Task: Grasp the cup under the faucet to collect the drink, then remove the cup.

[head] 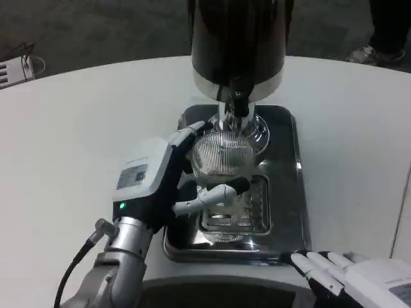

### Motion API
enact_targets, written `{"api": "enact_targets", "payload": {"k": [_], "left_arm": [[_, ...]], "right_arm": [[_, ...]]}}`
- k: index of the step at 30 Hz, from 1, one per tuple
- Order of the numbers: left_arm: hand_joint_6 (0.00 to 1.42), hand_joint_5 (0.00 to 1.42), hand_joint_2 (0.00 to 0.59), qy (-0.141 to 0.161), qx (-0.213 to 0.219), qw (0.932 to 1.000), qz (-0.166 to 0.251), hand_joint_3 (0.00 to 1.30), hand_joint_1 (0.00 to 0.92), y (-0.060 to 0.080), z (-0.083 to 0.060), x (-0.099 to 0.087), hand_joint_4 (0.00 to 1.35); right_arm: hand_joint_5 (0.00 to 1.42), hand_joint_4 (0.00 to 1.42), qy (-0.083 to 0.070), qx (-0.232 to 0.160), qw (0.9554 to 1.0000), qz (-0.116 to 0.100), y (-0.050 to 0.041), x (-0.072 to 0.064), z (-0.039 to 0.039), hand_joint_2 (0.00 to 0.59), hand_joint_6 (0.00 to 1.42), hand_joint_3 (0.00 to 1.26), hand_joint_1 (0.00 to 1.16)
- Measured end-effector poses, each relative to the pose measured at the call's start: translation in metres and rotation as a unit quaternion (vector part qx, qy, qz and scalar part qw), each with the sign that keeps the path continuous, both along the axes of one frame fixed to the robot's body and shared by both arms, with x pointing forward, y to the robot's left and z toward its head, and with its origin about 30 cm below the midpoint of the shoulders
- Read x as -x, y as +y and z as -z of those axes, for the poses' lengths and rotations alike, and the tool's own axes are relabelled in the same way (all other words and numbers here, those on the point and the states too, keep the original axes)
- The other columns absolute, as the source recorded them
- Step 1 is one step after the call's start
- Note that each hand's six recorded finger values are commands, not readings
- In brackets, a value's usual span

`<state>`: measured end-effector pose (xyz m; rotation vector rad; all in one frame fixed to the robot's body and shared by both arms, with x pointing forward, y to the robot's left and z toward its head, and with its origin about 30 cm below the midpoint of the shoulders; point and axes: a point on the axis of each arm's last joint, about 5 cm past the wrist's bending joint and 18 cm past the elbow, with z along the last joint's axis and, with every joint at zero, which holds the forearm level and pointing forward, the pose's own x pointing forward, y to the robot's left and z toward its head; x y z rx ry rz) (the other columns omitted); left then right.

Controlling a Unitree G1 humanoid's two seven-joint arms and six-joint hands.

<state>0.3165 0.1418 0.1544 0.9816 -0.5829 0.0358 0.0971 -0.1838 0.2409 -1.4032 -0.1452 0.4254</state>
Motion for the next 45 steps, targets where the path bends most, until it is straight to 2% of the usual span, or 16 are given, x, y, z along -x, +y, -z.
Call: {"api": "enact_targets", "payload": {"k": [5, 10, 15, 19, 21, 23, 28, 33, 36, 40, 45], "left_arm": [[0.51, 0.30, 0.007, 0.002, 0.007, 1.0000, 0.005, 0.10, 0.050, 0.003, -0.003, 0.001, 0.05], [0.50, 0.29, 0.008, -0.011, 0.031, 0.9993, 0.019, 0.14, 0.034, 0.010, -0.003, 0.008, 0.09], [0.57, 0.35, 0.030, -0.034, 0.074, 0.9964, 0.026, 0.23, 0.005, 0.022, -0.002, 0.025, 0.19], [0.54, 0.36, 0.040, -0.099, 0.127, 0.9859, 0.043, 0.28, 0.000, 0.030, -0.022, 0.037, 0.25], [0.48, 0.36, 0.044, -0.123, 0.147, 0.9794, 0.064, 0.29, 0.000, 0.032, -0.036, 0.040, 0.27], [0.46, 0.36, 0.048, -0.134, 0.156, 0.9740, 0.095, 0.30, 0.000, 0.032, -0.050, 0.043, 0.28], [0.43, 0.37, 0.050, -0.107, 0.166, 0.9641, 0.178, 0.31, 0.000, 0.029, -0.072, 0.043, 0.30], [0.40, 0.36, 0.052, -0.085, 0.157, 0.9547, 0.238, 0.30, 0.000, 0.024, -0.094, 0.038, 0.30], [0.40, 0.36, 0.056, -0.072, 0.149, 0.9502, 0.264, 0.30, 0.000, 0.021, -0.103, 0.035, 0.30], [0.38, 0.35, 0.061, -0.051, 0.135, 0.9475, 0.285, 0.28, 0.000, 0.017, -0.110, 0.030, 0.29], [0.37, 0.33, 0.059, 0.007, 0.116, 0.9456, 0.304, 0.25, 0.000, 0.012, -0.113, 0.021, 0.26]], "right_arm": [[0.00, 0.00, 0.007, 0.001, 1.0000, -0.001, -0.0002, -0.001, -0.0004, 0.434, 0.00, 0.00, 0.50], [0.00, 0.00, 0.011, -0.004, 0.9999, -0.003, 0.0004, -0.002, -0.0006, 0.433, 0.00, 0.00, 0.50], [0.00, 0.00, 0.012, -0.008, 0.9999, -0.002, 0.0006, -0.003, -0.0008, 0.433, 0.00, 0.00, 0.50], [0.00, 0.00, 0.012, -0.011, 0.9999, 0.003, 0.0001, -0.004, -0.0011, 0.433, 0.00, 0.00, 0.50], [0.00, 0.00, 0.013, -0.011, 0.9999, 0.003, 0.0005, -0.005, -0.0016, 0.433, 0.00, 0.00, 0.50], [0.00, 0.00, 0.012, -0.012, 0.9999, 0.002, 0.0016, -0.006, -0.0018, 0.433, 0.00, 0.00, 0.50], [0.00, 0.00, 0.011, -0.014, 0.9998, 0.000, 0.0047, -0.008, -0.0022, 0.433, 0.00, 0.00, 0.49], [0.00, 0.00, 0.010, -0.014, 0.9998, -0.002, 0.0065, -0.009, -0.0019, 0.433, 0.00, 0.00, 0.49], [0.00, 0.00, 0.009, -0.015, 0.9998, -0.002, 0.0072, -0.010, -0.0017, 0.433, 0.00, 0.00, 0.49], [0.00, 0.00, 0.010, -0.018, 0.9998, -0.002, 0.0076, -0.010, -0.0015, 0.433, 0.00, 0.00, 0.49], [0.00, 0.00, 0.010, -0.019, 0.9998, 0.001, 0.0069, -0.010, -0.0015, 0.433, 0.00, 0.00, 0.49]]}}
